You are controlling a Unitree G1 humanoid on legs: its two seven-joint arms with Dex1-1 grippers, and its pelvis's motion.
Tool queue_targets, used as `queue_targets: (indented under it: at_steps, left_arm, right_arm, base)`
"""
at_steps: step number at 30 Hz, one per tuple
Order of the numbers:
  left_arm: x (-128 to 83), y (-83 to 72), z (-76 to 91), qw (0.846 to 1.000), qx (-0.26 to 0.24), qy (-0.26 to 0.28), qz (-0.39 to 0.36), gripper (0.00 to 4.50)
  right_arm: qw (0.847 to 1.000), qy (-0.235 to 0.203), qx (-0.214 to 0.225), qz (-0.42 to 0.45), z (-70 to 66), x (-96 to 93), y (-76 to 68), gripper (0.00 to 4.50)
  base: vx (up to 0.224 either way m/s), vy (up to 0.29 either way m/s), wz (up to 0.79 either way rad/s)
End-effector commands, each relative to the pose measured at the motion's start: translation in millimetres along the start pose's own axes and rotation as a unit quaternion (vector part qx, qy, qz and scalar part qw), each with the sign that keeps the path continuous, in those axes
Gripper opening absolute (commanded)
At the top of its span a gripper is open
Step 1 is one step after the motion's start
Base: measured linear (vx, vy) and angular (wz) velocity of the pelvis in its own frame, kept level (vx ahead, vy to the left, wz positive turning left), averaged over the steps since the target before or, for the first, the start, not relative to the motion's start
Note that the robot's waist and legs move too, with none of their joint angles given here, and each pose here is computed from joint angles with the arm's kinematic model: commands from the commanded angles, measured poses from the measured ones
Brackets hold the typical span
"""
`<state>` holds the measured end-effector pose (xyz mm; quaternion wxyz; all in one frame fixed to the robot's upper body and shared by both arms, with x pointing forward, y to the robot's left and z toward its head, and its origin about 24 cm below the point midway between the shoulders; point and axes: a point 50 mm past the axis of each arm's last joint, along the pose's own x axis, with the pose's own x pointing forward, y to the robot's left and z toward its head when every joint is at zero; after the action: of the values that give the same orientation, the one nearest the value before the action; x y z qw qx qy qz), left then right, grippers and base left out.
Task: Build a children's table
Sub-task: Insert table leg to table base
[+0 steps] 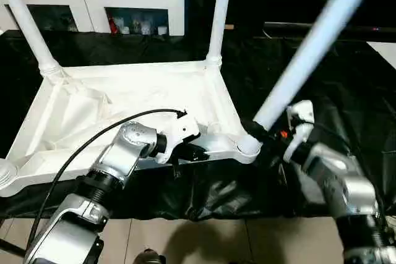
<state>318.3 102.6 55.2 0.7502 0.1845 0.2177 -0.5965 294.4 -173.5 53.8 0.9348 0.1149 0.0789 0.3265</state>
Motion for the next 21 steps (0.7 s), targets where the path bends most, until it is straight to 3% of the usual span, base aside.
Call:
queue_targets:
  at_steps: [1, 5, 11, 21]
  left_arm:
    - [-3, 3.4, 22.4, 0.998, 0.014, -0.064, 0.016, 0.0]
    - [-3, 3.5, 22.5, 0.998, 0.01, -0.066, 0.016, 0.0]
    - [-4, 1.3, 20.7, 0.999, 0.028, -0.045, -0.001, 0.0]
    - [-9, 2.4, 23.7, 0.998, 0.043, -0.034, -0.017, 0.0]
  right_arm:
    - [0.998, 0.047, 0.016, -0.034, -22.8, -9.5, -4.0, 1.88]
    - [0.999, 0.033, 0.021, -0.038, -23.1, -7.1, 1.7, 1.88]
    - [0.991, 0.117, -0.065, 0.024, -29.4, 0.0, 12.5, 1.88]
    - [0.974, 0.177, -0.105, 0.097, -28.3, 3.4, 10.9, 1.88]
  base:
    - [0.0, 0.0, 0.0]
    - [0.0, 0.0, 0.0]
    - [0.0, 0.0, 0.0]
    - [0.0, 0.0, 0.0]
